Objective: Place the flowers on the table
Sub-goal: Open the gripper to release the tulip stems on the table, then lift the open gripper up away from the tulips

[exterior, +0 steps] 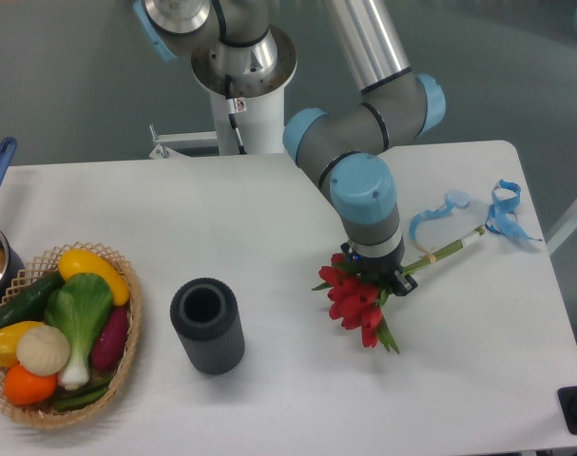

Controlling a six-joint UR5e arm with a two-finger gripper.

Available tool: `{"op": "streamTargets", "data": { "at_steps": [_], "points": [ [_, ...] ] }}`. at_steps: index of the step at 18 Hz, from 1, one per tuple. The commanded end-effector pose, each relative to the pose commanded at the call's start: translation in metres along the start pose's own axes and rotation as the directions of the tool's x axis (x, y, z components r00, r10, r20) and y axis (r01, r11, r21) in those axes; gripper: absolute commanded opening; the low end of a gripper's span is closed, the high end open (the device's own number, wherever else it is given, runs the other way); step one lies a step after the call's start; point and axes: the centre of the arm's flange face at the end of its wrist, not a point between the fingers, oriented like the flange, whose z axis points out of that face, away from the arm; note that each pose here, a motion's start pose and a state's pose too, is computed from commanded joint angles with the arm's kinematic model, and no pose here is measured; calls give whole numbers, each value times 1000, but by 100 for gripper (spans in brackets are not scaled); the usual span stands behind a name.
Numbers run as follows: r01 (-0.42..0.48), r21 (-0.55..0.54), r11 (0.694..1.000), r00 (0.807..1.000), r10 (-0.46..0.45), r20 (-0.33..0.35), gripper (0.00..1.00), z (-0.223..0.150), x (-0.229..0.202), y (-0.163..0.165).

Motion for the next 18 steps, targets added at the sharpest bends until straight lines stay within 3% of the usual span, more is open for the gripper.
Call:
{"op": "streamTargets", "data": {
  "at_steps": [2,3,4,8,10,15,18],
  "points": [
    [-6,2,1000,1000,6,0,44,1,-1,0],
    [-2,3,1000,1000,2,0,53,1,-1,-1],
    [-4,5,1000,1000,4,1,76,1,-2,-1],
    [-2,7,1000,999,2,38,100,-12,-10,3],
    [15,16,1000,997,-16,74,100,-32,-15,11],
    [69,57,996,971,-80,225,100,-124,-45,38],
    [68,65,996,983,-78,168,100,-153,-60,58]
  ]
}}
